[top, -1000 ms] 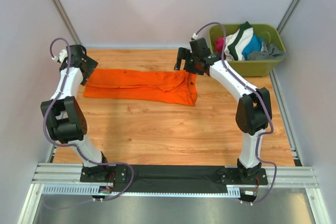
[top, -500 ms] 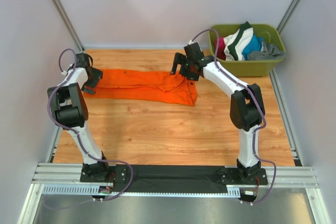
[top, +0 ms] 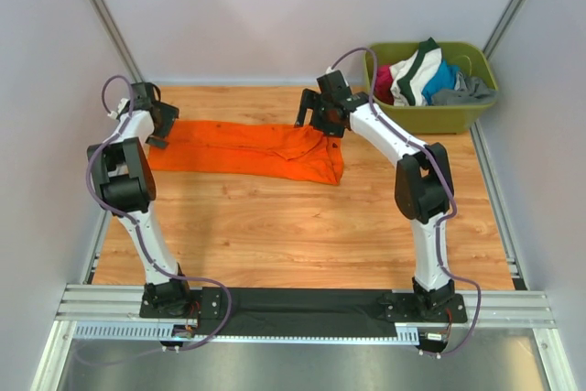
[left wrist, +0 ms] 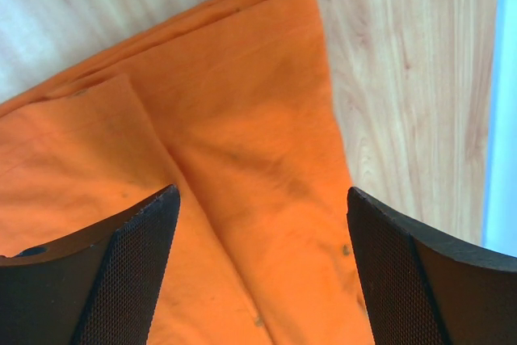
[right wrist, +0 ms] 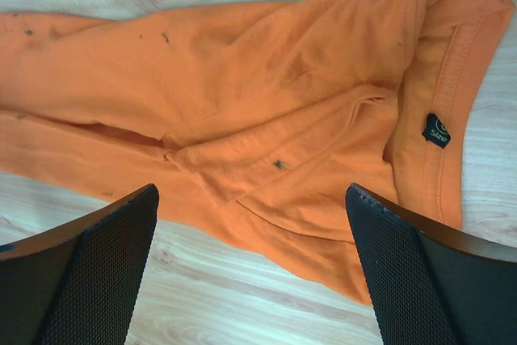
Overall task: Fold and stack the t-shirts
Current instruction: Fold the tshirt
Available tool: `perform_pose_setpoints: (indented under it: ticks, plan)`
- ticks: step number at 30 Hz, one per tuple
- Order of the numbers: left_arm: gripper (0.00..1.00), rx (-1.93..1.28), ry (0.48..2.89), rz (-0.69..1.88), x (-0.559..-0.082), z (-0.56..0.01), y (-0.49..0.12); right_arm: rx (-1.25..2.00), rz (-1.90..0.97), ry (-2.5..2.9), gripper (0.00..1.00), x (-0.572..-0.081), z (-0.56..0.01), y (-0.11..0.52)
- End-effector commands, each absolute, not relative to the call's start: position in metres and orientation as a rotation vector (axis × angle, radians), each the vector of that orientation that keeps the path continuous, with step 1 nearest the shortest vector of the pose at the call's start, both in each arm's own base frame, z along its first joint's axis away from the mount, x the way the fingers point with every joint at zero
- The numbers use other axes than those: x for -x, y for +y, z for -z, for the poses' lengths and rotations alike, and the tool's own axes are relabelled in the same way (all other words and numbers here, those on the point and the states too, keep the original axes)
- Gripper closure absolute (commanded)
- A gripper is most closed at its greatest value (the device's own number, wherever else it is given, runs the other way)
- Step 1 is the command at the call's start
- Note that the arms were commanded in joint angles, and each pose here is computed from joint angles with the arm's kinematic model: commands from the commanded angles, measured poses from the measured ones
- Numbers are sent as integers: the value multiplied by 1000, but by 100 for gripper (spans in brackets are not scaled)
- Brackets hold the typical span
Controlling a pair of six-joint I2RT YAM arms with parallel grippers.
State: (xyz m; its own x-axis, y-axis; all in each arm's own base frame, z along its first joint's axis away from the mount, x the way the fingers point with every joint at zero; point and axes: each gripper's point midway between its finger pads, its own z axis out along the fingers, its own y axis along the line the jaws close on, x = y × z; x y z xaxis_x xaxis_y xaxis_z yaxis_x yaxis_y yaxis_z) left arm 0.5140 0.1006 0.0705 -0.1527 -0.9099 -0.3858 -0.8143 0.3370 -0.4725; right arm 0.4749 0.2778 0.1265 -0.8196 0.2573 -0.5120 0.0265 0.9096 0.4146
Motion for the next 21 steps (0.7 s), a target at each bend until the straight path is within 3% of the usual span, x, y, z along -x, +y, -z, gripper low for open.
perform_pose_setpoints:
  ticks: [1,11,17,21]
  plan:
    - [10,1496,1947,257,-536,-69,101,-196,-525,2450,0,-489,-137,279]
    - [9,1300,1940,219,-562,-82,113,-160,-580,2444,0,-483,-149,284]
    - [9,1017,1932,264,-573,-156,89,-193,-671,2462,1,-465,-142,292]
    - [8,842,1927,257,-556,-203,58,-254,-692,2475,2,-462,-130,296]
